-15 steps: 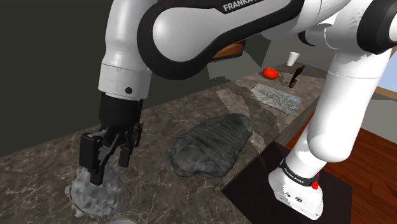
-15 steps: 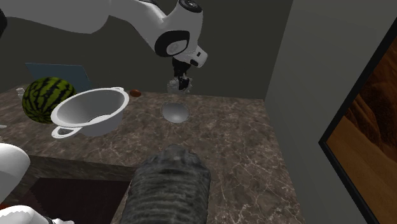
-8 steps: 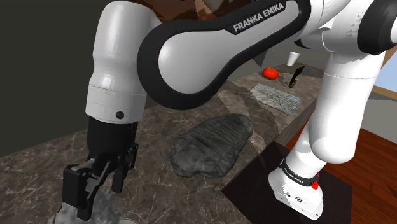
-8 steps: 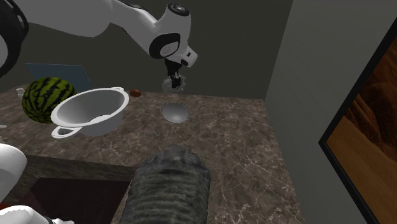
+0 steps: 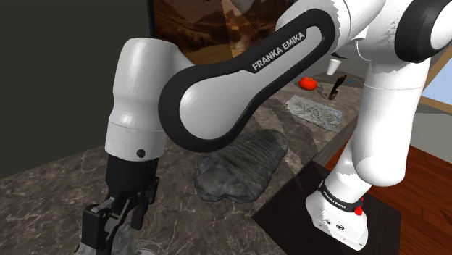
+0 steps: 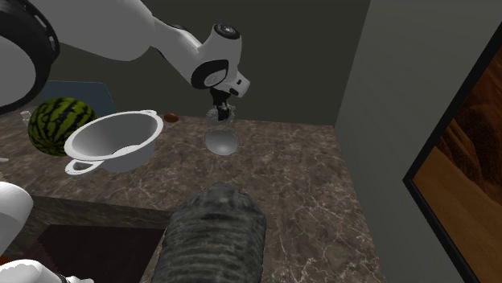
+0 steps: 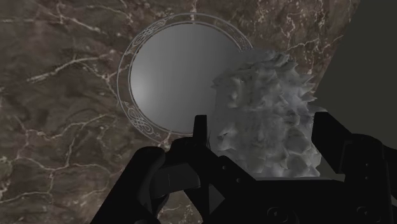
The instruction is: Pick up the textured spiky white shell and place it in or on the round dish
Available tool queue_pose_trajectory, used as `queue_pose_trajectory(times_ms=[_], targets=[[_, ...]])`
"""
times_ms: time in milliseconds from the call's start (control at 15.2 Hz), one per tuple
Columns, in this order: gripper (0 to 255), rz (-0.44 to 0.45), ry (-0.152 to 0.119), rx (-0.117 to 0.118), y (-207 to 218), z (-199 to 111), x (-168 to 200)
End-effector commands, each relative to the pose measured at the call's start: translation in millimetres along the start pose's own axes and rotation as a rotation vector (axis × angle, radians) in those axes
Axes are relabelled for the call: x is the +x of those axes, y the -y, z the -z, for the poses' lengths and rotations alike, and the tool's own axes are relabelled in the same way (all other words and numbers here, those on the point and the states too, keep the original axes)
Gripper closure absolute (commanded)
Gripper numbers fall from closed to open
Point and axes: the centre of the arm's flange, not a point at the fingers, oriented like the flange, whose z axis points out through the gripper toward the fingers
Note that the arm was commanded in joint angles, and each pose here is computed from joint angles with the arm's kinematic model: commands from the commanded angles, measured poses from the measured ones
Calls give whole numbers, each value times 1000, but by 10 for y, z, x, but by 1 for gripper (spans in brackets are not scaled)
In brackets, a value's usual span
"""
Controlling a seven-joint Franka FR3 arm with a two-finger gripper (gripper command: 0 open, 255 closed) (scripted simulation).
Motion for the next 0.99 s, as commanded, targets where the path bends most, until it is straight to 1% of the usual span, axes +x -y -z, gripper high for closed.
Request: queue_pose_trajectory(times_ms=[0, 396, 924], targets=[[255, 0, -1, 0, -52, -104, 3], [255, 0, -1, 0, -198, -385, 11], [255, 0, -1, 0, -207, -402, 12]])
